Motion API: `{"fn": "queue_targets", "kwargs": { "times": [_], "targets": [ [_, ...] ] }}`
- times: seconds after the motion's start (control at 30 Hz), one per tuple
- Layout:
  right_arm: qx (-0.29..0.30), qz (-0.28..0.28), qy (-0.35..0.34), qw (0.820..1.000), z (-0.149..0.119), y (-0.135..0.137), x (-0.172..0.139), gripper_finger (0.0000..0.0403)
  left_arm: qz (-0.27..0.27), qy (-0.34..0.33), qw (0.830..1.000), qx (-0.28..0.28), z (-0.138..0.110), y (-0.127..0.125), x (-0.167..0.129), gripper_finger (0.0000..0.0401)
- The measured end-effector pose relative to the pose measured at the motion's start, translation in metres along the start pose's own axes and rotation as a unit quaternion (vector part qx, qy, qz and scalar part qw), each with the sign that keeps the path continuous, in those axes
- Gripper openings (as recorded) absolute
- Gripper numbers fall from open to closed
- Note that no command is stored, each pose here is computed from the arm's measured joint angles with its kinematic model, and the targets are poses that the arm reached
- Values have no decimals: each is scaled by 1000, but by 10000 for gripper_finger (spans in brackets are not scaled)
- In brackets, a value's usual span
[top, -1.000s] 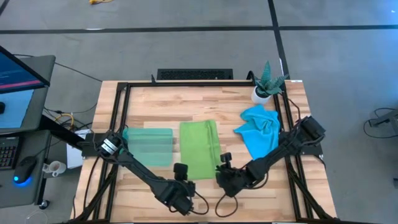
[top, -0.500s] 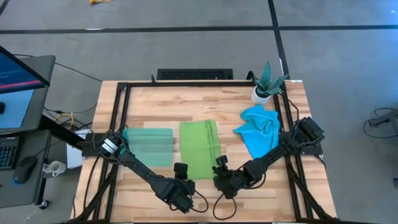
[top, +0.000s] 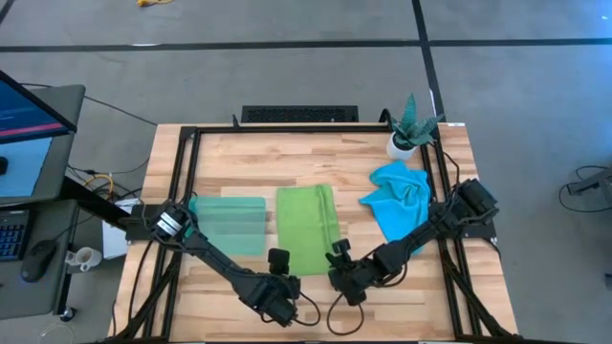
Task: Roll microfiber towels into tight, uniform cylinder then place into a basket
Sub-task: Fold the green towel
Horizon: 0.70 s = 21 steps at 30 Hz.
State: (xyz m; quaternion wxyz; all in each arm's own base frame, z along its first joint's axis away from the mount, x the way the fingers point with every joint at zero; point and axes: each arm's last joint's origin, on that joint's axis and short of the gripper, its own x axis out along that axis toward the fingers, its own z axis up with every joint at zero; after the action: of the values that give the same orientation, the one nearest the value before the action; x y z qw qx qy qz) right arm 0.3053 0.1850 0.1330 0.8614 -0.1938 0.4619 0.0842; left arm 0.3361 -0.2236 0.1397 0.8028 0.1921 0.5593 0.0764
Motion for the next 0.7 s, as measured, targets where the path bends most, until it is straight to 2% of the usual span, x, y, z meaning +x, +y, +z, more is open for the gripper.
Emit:
{"fn": "queue_targets", "kwargs": {
  "times": [0.2,0.47,0.7],
  "targets": [
    [10,24,3,1000,0,-2,1,166,7,-1,1000,1,-2,1,5,151],
    [18,15,28,999,-6,-5,20,166,16,6,1000,-23,-13,4,15,151],
    [55,21,44,997,-9,-13,28,159,17,4,1000,-20,-13,3,17,151]
  ]
}}
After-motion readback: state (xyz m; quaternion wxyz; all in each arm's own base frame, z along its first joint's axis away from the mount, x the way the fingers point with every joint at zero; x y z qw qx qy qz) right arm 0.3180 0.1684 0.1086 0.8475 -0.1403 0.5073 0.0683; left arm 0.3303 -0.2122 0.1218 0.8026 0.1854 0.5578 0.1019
